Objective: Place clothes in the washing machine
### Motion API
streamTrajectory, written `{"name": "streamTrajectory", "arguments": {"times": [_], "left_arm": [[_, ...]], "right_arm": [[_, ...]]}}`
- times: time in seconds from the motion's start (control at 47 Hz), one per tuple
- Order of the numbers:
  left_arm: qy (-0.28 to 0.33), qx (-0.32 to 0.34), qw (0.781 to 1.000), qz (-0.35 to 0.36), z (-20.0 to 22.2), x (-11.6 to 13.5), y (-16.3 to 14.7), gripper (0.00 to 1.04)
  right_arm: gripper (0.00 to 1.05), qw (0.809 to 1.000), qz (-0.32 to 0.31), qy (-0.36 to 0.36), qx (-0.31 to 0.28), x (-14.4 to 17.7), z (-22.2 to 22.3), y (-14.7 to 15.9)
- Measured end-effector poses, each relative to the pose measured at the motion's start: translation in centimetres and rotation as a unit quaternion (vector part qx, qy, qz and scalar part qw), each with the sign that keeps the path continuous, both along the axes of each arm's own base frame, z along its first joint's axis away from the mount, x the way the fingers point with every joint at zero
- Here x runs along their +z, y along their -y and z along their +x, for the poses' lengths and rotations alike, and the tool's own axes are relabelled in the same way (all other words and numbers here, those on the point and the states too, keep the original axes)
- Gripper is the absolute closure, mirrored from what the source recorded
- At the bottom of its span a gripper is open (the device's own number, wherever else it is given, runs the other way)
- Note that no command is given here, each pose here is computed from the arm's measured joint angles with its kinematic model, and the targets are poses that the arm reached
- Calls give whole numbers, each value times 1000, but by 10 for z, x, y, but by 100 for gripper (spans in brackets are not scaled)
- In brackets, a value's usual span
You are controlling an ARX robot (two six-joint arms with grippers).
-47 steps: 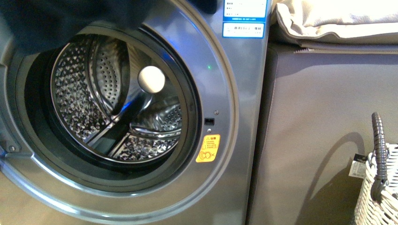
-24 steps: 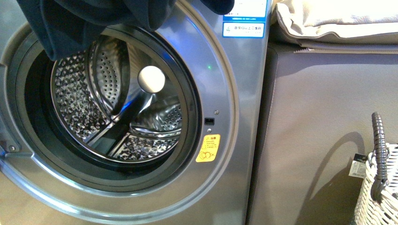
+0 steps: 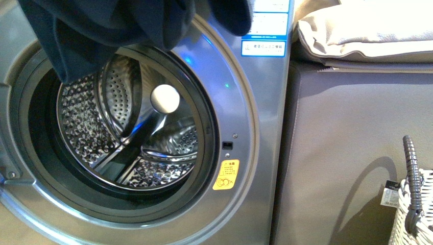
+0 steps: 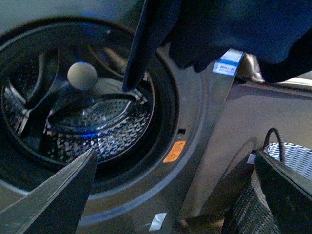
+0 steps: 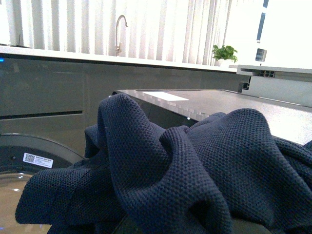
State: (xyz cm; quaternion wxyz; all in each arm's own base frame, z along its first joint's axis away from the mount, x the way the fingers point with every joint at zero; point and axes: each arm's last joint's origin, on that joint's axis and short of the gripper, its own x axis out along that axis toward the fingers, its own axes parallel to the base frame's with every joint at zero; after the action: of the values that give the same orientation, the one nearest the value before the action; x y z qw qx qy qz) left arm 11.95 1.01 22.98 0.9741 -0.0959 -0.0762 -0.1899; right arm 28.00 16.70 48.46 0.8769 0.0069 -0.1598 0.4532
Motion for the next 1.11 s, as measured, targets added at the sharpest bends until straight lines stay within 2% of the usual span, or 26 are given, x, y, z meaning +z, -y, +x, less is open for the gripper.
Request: {"name": "streamTrajectory", "arguments": {"times": [0.319, 0.425, 0.489, 0.574, 0.701, 0.893, 1.105], "left_arm": [[87, -90, 991, 44, 44, 72, -7, 7], [137, -153, 977, 61, 64, 107, -8, 7], [157, -208, 962, 84, 74, 114, -6, 7], [171, -246, 950, 94, 86, 123, -7, 7], [205, -263, 937, 101, 93, 135, -9, 7], [210, -247, 943, 77, 114, 157, -24, 7], [169, -264, 946, 80, 144, 173, -44, 7]], "right_arm": [[92, 1000, 0, 0, 0, 0, 0, 0], [92, 1000, 0, 0, 0, 0, 0, 0], [92, 1000, 0, 0, 0, 0, 0, 0], [92, 1000, 0, 0, 0, 0, 0, 0], [92, 1000, 0, 0, 0, 0, 0, 0], [92, 1000, 0, 0, 0, 0, 0, 0], [92, 1000, 0, 0, 0, 0, 0, 0]]}}
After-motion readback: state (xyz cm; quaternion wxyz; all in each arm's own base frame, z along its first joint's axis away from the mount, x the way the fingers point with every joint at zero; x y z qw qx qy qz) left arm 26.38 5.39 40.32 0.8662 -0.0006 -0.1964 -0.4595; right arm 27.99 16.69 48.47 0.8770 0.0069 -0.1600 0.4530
